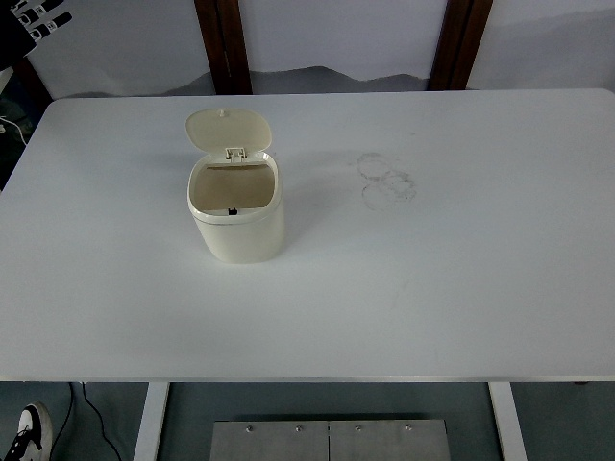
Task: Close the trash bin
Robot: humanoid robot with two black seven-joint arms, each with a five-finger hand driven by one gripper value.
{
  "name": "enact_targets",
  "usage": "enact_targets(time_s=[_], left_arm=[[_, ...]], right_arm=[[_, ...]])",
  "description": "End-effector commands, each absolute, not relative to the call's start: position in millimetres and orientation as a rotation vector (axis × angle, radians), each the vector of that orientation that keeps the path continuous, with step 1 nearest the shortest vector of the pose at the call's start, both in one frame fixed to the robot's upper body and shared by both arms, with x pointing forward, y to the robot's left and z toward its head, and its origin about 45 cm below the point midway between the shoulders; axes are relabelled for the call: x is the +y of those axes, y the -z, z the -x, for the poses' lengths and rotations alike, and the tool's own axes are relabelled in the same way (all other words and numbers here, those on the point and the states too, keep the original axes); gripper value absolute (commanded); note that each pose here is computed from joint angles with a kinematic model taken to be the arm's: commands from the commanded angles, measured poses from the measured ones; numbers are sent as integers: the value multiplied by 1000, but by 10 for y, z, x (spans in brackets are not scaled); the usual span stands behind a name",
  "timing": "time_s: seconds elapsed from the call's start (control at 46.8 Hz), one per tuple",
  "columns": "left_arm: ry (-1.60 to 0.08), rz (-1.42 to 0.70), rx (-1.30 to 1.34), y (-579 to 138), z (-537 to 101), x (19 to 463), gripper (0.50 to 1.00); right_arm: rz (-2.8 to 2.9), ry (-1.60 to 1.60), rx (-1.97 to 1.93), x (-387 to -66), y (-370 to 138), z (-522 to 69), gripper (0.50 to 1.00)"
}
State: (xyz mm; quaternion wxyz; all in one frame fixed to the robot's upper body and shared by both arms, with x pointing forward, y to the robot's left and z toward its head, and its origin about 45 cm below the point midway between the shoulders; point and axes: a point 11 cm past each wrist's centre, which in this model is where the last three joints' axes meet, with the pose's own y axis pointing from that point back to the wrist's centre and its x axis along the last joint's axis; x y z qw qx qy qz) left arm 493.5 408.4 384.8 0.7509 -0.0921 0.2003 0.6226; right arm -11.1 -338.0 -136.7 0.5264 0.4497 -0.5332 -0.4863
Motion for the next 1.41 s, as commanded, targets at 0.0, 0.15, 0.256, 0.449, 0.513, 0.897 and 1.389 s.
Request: enact_targets(time_s=[0.0, 0.15, 0.256, 0.449, 0.513, 0.897, 1.389], left_arm=[[-1330, 131, 415, -3877, -4958, 3947, 1000], [-1267, -15, 348, -3878, -4994, 3616, 1000], [-1234, -125, 315, -3881, -4998, 3442, 1000], [-1139, -332, 296, -3841, -4958, 3085, 1000], [-1098, -420, 292, -3807, -4909, 2964, 1000], [-1030, -628, 203, -3925, -4826, 2754, 1000], [-917, -846, 92, -4045, -4760, 2227, 1000]], right_arm=[[-1076, 1161, -1274, -3381, 1367, 110, 995], [-1076, 1160, -1273, -3381, 1367, 110, 995], [-1076, 1160, -1273, -3381, 1367, 110, 995], [-1076, 1160, -1273, -3381, 1367, 110, 995], [-1076, 1160, -1273, -3381, 1367, 110, 995], [-1077, 1159, -1272, -3381, 1367, 110, 995], [-1074, 1164, -1276, -3380, 1367, 110, 995]])
